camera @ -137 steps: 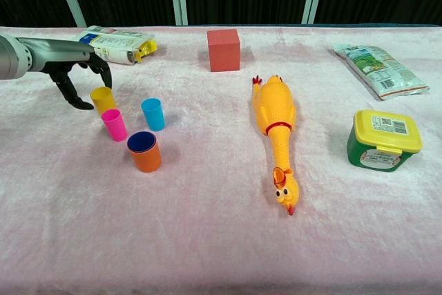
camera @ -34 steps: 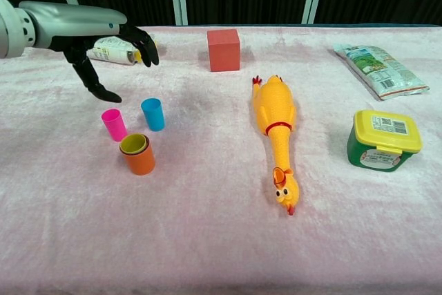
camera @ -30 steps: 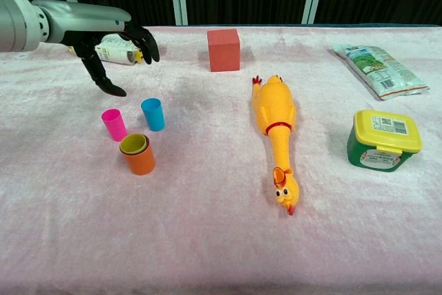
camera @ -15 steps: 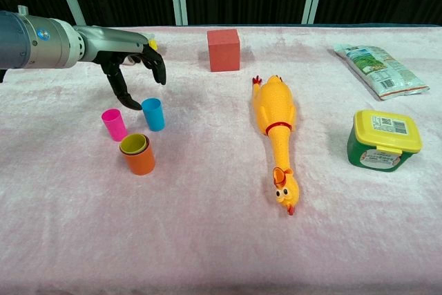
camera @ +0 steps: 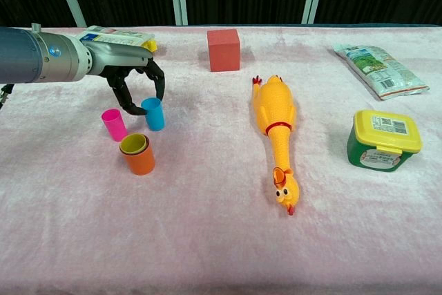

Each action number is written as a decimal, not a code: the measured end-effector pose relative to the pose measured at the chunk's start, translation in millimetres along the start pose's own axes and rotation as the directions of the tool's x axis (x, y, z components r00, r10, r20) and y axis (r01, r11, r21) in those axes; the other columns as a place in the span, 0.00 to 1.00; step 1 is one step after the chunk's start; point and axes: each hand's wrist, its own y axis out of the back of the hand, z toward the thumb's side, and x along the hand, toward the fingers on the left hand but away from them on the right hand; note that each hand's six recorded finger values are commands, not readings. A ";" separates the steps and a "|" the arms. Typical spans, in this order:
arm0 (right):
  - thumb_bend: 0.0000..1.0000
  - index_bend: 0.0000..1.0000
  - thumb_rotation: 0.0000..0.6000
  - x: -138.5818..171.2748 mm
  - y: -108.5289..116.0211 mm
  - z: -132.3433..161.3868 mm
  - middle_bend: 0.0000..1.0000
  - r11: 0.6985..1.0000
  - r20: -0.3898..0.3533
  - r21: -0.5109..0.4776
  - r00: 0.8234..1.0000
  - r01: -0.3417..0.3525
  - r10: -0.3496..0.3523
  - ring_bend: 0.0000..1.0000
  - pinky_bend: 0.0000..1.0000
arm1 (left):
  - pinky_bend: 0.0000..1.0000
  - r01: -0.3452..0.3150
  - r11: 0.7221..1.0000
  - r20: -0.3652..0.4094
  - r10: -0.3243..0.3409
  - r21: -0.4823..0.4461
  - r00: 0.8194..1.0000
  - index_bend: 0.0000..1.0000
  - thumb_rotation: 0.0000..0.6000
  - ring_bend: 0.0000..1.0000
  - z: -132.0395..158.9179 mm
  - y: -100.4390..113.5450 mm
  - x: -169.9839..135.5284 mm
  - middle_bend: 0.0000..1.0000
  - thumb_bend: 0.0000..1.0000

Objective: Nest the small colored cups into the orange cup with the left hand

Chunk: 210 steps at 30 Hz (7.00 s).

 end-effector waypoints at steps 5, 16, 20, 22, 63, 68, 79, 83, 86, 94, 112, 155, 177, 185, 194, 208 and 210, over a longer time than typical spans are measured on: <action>0.17 0.11 1.00 -0.1 -0.3 0.2 0.12 1.000 0.000 0.001 1.000 -0.002 0.002 0.25 0.26 | 0.09 0.003 1.000 -0.003 -0.003 0.005 1.000 0.44 1.00 0.11 0.1 -1.8 0.8 0.27 0.32; 0.17 0.11 1.00 -0.2 -0.1 0.1 0.12 1.000 0.000 0.000 1.000 -0.002 0.002 0.25 0.26 | 0.09 -0.020 1.000 0.000 0.020 -0.009 1.000 0.46 1.00 0.11 0.8 5.2 -4.9 0.27 0.35; 0.17 0.11 1.00 -0.3 -0.1 -0.1 0.12 1.000 0.001 0.000 1.000 -0.002 0.002 0.25 0.26 | 0.09 -0.044 0.999 0.024 0.044 -0.016 0.999 0.46 1.00 0.11 6.9 13.8 -15.6 0.27 0.35; 0.17 0.11 1.00 -0.2 -0.6 0.2 0.12 1.000 0.000 0.002 1.000 -0.004 0.004 0.25 0.26 | 0.09 -0.061 0.998 0.055 0.062 -0.014 0.997 0.46 1.00 0.11 15.0 19.2 -26.3 0.28 0.35; 0.17 0.11 1.00 -0.3 0.3 -0.7 0.12 1.000 0.006 0.004 1.000 0.001 -0.001 0.25 0.26 | 0.08 0.002 0.993 0.147 -0.020 0.119 0.989 0.32 1.00 0.10 28.1 -11.0 -89.3 0.25 0.29; 0.17 0.11 1.00 -0.5 0.2 -1.0 0.12 1.000 0.008 0.004 1.000 0.000 0.000 0.25 0.26 | 0.05 0.020 0.990 0.139 -0.039 0.136 0.989 0.13 1.00 0.07 27.8 -14.8 -88.0 0.21 0.19; 0.17 0.11 1.00 -0.6 -0.4 -1.7 0.12 1.000 0.016 0.006 1.000 -0.005 0.005 0.25 0.26 | 0.05 -0.055 0.992 0.139 0.040 0.110 0.990 0.21 1.00 0.07 28.2 7.1 -95.4 0.21 0.19; 0.17 0.11 1.00 -0.5 -0.4 -1.5 0.12 1.000 0.016 0.006 1.000 -0.006 0.005 0.25 0.26 | 0.05 -0.088 0.993 0.099 0.080 0.078 0.992 0.24 1.00 0.07 14.5 17.0 -94.6 0.21 0.20; 0.17 0.11 1.00 -0.5 -0.7 -1.5 0.12 1.000 0.017 0.005 1.000 -0.007 0.007 0.25 0.26 | 0.05 -0.086 0.995 0.058 0.083 0.052 0.995 0.25 1.00 0.07 0.6 18.3 -89.0 0.20 0.22; 0.17 0.11 1.00 -0.6 -0.8 -2.3 0.12 1.000 0.021 0.005 1.000 -0.010 0.009 0.25 0.26 | 0.05 -0.046 0.999 -0.048 0.045 -0.019 0.998 0.30 1.00 0.07 -42.0 12.5 -63.5 0.21 0.24; 0.17 0.11 1.00 -0.6 -0.8 -2.5 0.12 1.000 0.020 0.004 1.000 -0.012 0.012 0.25 0.26 | 0.05 0.054 0.998 -0.033 -0.055 -0.017 0.998 0.38 1.00 0.08 -37.4 -22.5 -37.8 0.23 0.26; 0.18 0.10 1.00 0.1 -1.6 -2.3 0.13 1.000 0.026 -0.002 0.999 -0.018 0.018 0.25 0.26 | 0.05 -0.039 0.998 0.161 0.030 0.054 0.987 0.50 1.00 0.09 20.2 7.6 -108.9 0.28 0.37; 0.18 0.10 1.00 -0.1 -2.2 -3.7 0.13 1.000 0.034 -0.003 0.999 -0.024 0.024 0.25 0.26 | 0.05 -0.019 0.995 0.164 0.003 0.097 0.987 0.48 1.00 0.09 24.3 -7.8 -99.7 0.27 0.37; 0.18 0.10 1.00 0.0 -2.9 -4.1 0.13 1.000 0.038 -0.002 0.999 -0.029 0.029 0.25 0.26 | 0.05 0.000 0.995 0.155 -0.015 0.095 0.988 0.35 1.00 0.08 22.6 -11.6 -93.2 0.27 0.29; 0.18 0.10 1.00 -0.1 -3.2 -5.5 0.13 0.999 0.048 -0.001 0.998 -0.035 0.035 0.25 0.26 | 0.03 0.005 0.994 0.171 -0.024 0.107 0.985 0.14 1.00 0.06 29.3 -12.5 -95.5 0.21 0.21; 0.18 0.08 1.00 -0.1 -2.4 -4.5 0.13 1.000 0.040 -0.003 0.999 -0.031 0.031 0.25 0.26 | 0.00 -0.222 0.970 0.129 0.208 0.101 0.970 0.10 1.00 0.00 17.0 25.4 -137.1 0.04 0.15; 0.18 0.07 1.00 -0.1 -2.3 -4.7 0.13 1.000 0.039 -0.002 0.999 -0.031 0.031 0.25 0.26 | 0.00 -0.278 0.955 0.089 0.270 0.104 0.959 0.08 1.00 0.00 4.2 29.7 -149.3 0.03 0.13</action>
